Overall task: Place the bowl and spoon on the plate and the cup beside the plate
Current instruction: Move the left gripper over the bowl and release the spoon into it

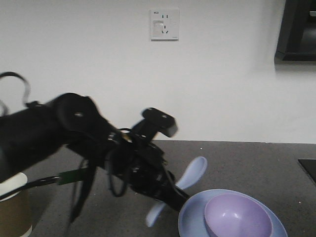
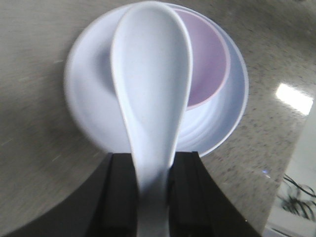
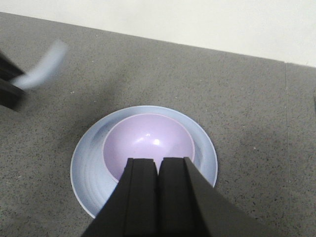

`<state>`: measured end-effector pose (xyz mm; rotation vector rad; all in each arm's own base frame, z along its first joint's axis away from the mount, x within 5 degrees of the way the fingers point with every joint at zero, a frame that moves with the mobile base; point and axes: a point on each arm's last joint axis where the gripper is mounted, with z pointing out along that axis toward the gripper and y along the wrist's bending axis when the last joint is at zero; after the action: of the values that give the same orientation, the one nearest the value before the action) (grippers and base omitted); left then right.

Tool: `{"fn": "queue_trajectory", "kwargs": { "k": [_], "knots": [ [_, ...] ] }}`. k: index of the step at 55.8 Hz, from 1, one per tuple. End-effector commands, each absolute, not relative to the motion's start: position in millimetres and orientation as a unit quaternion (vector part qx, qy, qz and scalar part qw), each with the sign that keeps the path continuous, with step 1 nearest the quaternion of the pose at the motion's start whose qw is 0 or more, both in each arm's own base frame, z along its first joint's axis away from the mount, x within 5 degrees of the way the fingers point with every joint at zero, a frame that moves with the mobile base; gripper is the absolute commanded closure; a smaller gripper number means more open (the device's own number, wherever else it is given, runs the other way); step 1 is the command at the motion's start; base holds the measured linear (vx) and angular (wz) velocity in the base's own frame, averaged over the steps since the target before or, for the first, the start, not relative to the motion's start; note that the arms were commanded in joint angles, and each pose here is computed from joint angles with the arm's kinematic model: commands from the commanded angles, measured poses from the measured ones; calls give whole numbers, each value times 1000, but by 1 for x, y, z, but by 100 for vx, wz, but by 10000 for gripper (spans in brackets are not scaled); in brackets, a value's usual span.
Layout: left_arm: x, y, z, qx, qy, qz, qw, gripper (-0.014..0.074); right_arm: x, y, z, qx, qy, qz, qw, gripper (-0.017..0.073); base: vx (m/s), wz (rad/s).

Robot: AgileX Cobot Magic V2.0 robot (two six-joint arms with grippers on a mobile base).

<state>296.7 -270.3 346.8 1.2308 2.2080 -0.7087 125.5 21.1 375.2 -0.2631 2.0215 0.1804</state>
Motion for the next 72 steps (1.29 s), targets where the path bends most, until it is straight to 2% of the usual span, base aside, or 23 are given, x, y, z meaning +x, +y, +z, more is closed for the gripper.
{"fn": "queue_trajectory", "kwargs": {
  "k": [1,8,15,37,46,62,72],
  "knots": [
    [296,-307,364,471,788,-302,256,594,125,20,390,-102,818,69,562,571,0,0],
    [308,-344,353,469,789,-320,233,594,125,20,389,-103,819,69,560,571,0,0],
    [319,-362,342,452,797,-328,231,594,125,20,389,-103,819,69,561,569,0,0],
    [331,-359,329,441,823,-261,244,563,125,20,390,-103,819,69,561,568,0,0],
    [331,-358,329,442,824,-260,241,454,125,20,390,-102,818,71,561,568,0,0],
    [330,-360,329,444,822,-262,242,158,125,20,390,-102,818,72,561,568,0,0],
    [323,-353,354,468,798,-260,277,48,125,20,390,-102,818,72,561,568,0,0]
  ]
}}
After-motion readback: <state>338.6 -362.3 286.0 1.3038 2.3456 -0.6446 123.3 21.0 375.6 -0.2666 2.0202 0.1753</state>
